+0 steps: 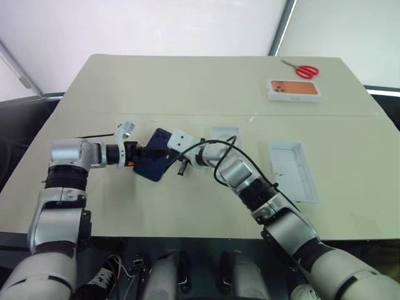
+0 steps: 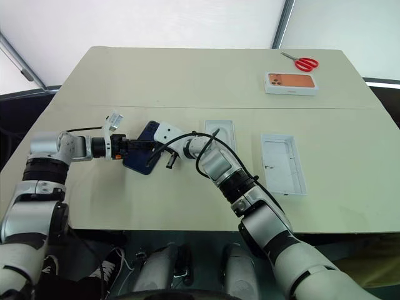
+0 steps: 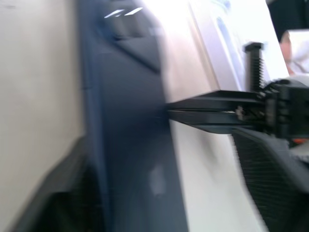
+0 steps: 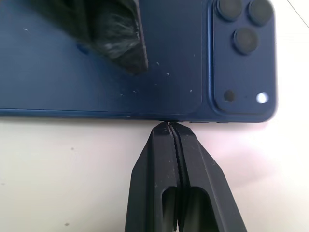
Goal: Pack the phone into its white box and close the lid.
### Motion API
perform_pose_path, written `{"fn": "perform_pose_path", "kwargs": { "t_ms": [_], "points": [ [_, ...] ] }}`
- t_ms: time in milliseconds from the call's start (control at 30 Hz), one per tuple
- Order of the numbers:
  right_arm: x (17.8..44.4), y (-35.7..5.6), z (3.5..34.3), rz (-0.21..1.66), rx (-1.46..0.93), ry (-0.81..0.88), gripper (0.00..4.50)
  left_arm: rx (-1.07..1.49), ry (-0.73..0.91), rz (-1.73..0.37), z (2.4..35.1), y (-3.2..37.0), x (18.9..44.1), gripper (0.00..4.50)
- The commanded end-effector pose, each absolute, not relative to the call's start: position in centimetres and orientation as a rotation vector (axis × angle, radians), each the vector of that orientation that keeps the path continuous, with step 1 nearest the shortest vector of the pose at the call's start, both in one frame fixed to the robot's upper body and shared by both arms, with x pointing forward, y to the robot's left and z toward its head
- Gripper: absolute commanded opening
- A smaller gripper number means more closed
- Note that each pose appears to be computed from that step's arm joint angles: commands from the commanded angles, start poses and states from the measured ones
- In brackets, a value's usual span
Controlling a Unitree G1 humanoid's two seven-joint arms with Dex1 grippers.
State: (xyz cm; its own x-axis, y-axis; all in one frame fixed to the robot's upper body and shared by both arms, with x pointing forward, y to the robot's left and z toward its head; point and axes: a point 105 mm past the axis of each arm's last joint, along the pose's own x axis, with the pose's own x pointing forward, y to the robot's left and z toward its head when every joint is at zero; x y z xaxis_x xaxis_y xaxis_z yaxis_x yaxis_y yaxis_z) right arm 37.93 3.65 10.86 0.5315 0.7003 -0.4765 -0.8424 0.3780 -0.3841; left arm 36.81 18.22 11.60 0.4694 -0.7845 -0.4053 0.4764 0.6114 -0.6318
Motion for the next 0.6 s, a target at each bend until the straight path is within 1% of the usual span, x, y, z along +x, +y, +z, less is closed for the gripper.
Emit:
{"fn": "perform_pose_path", "kwargs": {
  "t_ms": [33,333,433,500,533,600],
  "points": [
    [37.90,4.07,12.06,1.001,-0.642,0.193,0.00,-0.533,0.820,-0.800,9.43,18.06,35.68,2.22],
    [38.00,4.13,12.21,0.999,-0.636,0.188,0.00,-0.558,0.816,-0.771,8.93,18.49,35.56,2.22],
    [37.85,4.21,12.11,1.006,-0.638,0.186,0.00,-0.581,0.809,-0.773,8.97,18.46,35.47,1.29],
    [37.76,4.24,12.01,1.009,-0.632,0.193,0.00,-0.596,0.797,-0.767,9.04,18.50,35.52,0.30],
    [37.73,4.26,12.01,1.011,-0.634,0.192,0.00,-0.607,0.795,-0.776,9.11,18.43,35.41,0.02],
    [37.71,4.26,12.00,1.010,-0.632,0.193,0.00,-0.625,0.796,-0.773,9.06,18.47,35.26,0.02]
  ]
}}
